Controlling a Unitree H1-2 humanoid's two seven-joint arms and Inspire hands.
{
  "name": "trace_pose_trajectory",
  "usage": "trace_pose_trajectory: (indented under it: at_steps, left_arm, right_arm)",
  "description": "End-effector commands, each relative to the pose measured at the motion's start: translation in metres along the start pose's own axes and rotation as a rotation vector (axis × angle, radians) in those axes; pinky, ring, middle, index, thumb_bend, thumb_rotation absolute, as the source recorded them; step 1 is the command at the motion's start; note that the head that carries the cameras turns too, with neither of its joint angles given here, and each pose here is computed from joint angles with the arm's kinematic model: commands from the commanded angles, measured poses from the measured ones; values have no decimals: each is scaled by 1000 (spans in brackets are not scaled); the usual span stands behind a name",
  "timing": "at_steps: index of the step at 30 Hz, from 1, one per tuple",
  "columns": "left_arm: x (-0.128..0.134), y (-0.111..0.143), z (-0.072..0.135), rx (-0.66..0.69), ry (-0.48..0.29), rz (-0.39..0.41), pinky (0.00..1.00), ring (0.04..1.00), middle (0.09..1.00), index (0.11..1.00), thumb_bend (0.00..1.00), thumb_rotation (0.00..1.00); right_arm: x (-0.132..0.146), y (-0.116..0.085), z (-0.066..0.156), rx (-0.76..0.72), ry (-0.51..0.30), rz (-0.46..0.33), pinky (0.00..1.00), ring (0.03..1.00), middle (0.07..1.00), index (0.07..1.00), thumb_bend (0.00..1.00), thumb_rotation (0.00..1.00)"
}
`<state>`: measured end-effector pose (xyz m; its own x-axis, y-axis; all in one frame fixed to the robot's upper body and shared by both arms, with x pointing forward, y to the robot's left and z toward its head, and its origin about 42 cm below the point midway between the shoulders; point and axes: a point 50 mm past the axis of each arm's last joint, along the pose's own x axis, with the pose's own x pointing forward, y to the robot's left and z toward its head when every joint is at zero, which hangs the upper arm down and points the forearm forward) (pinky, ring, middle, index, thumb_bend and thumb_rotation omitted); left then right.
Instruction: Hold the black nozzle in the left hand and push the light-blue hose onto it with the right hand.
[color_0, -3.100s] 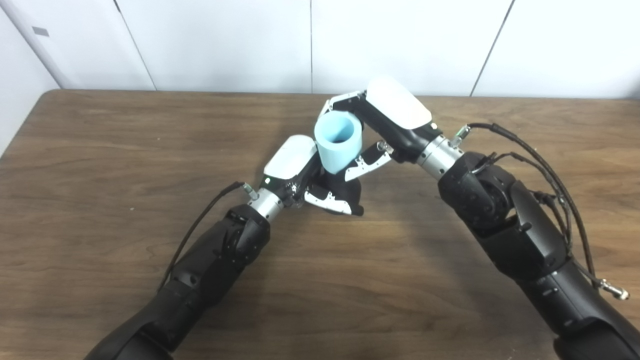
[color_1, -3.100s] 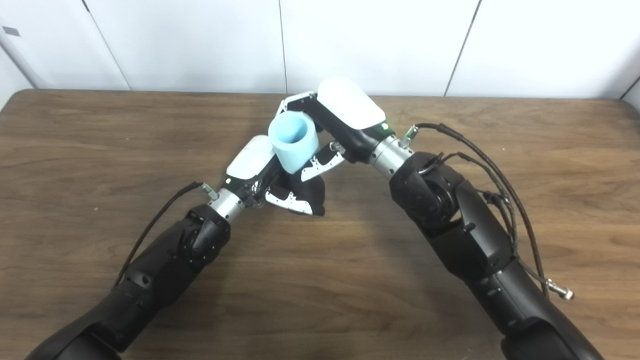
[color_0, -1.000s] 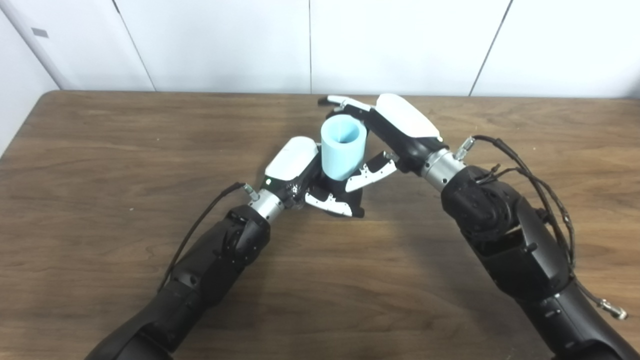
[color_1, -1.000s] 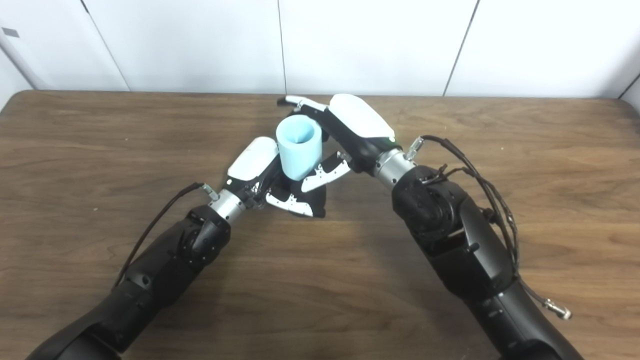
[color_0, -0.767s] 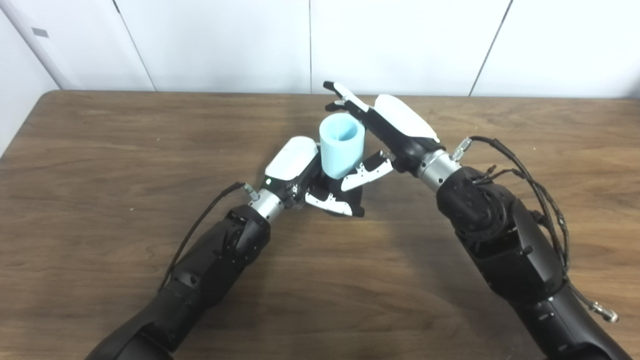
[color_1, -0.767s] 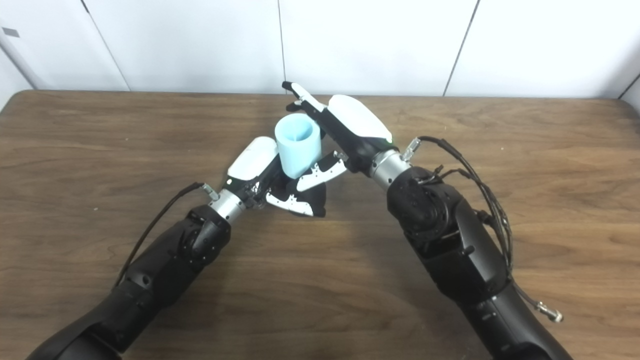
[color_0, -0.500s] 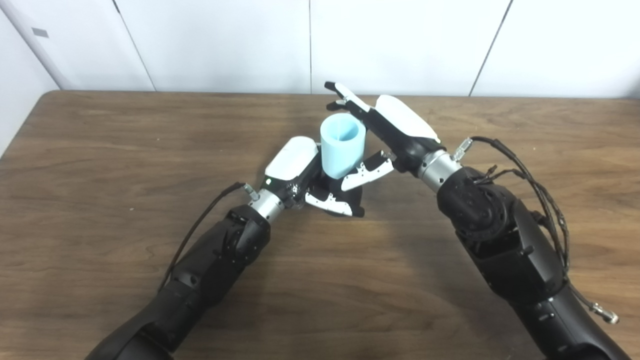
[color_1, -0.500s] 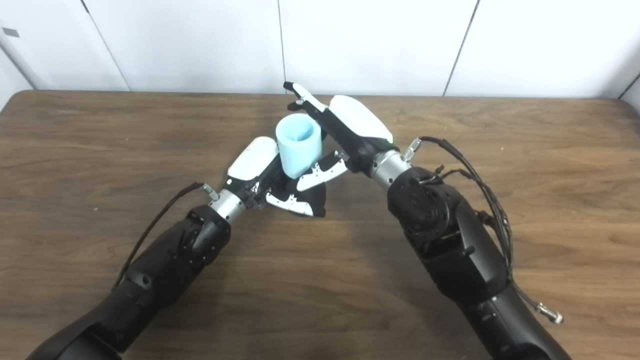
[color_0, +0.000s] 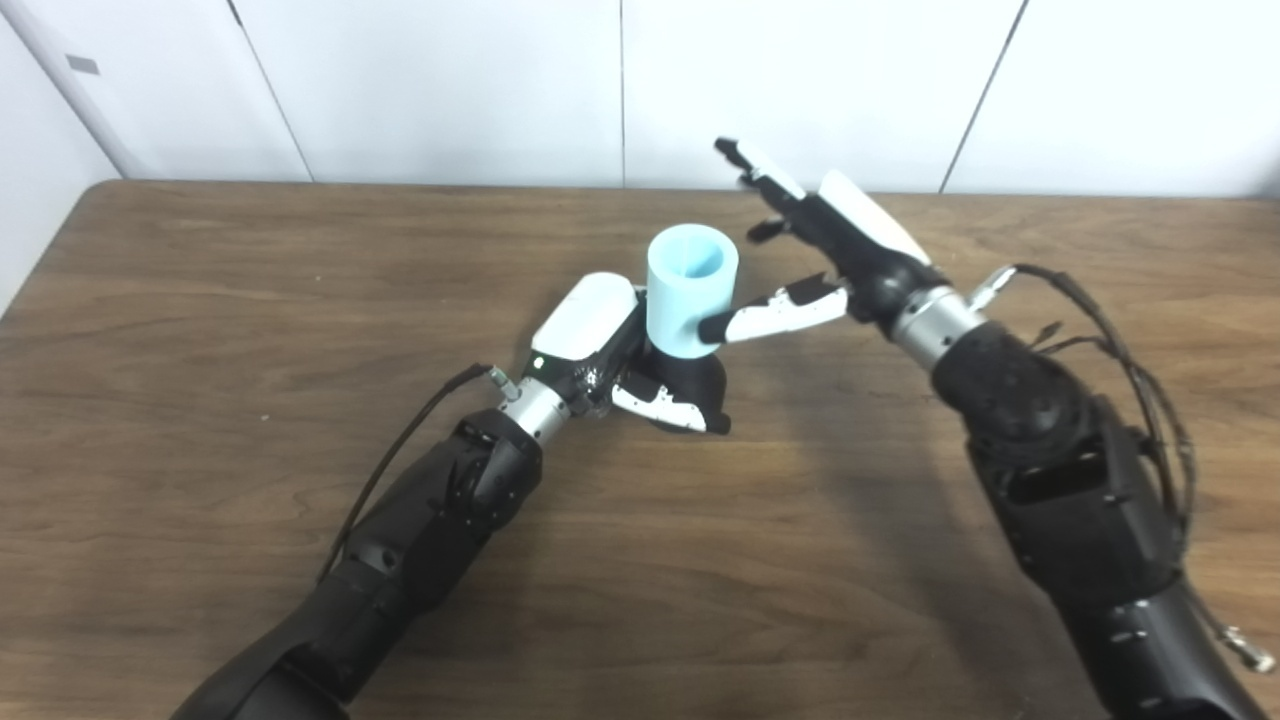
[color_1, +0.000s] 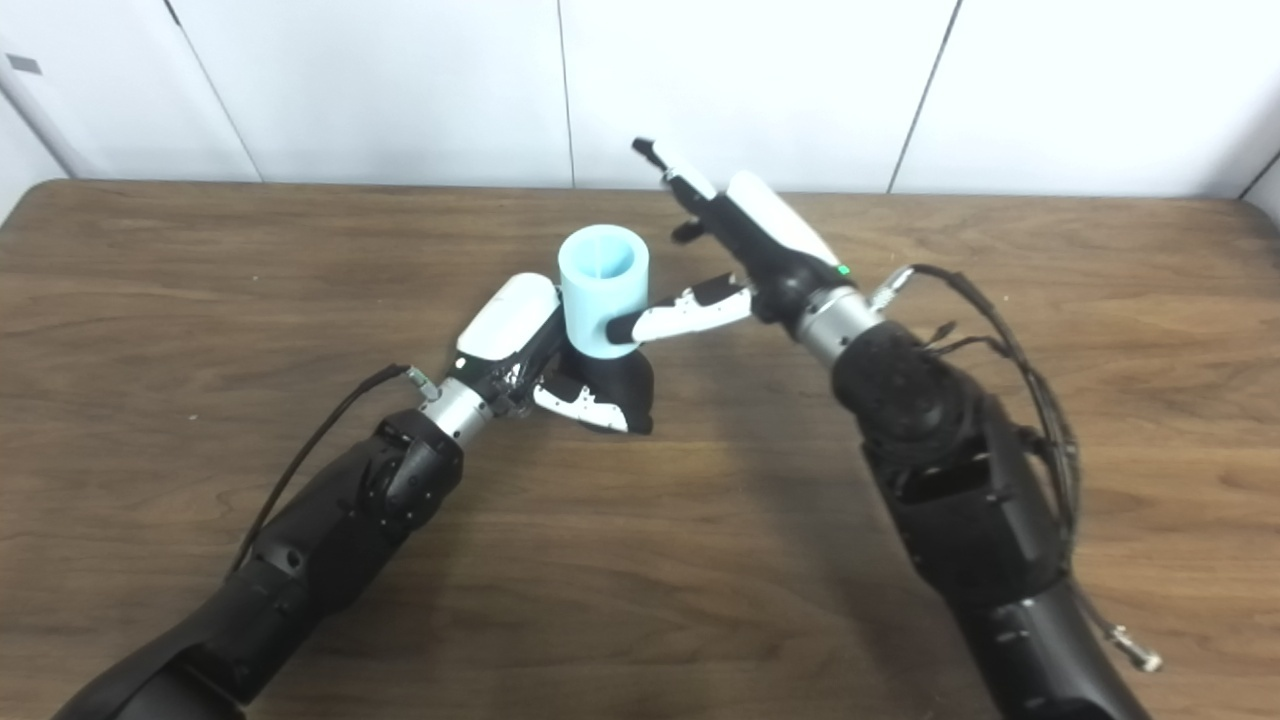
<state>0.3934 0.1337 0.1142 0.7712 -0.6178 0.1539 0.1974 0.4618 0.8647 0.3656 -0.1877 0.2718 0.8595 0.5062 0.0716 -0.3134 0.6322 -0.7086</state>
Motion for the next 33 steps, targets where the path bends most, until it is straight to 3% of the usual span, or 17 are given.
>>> trace_pose_trajectory:
  at_steps: [1,9,13,17,20,25,33]
  left_arm:
    - [-74,-85,-26,-46,200,-301,290,384,483,543,498,0]
    - [-74,-83,-25,-46,196,-303,297,387,479,541,498,0]
    - [-73,-83,-26,-41,198,-303,289,382,476,544,498,0]
    - [-72,-84,-25,-41,198,-304,279,380,474,545,497,0]
    - [-71,-84,-24,-44,195,-301,281,377,477,548,497,0]
    - [-70,-85,-24,-47,195,-297,278,375,476,550,496,0]
    - [-71,-85,-24,-46,197,-301,289,380,482,546,497,0]
  right_arm:
    - [-4,-25,21,-48,-159,-15,858,1000,1000,1000,1000,364]
    - [-23,-28,22,-165,-352,9,867,995,1000,1000,975,412]
    - [-29,-28,32,-353,-444,19,889,998,1000,988,837,564]
    - [-31,-24,40,-441,-504,36,928,1000,999,969,722,676]
    - [-32,-21,44,-514,-515,60,936,1000,1000,984,692,809]
    - [-30,-19,45,-581,-508,126,960,1000,1000,996,690,932]
    - [-28,-13,41,-665,-456,240,1000,1000,1000,993,748,994]
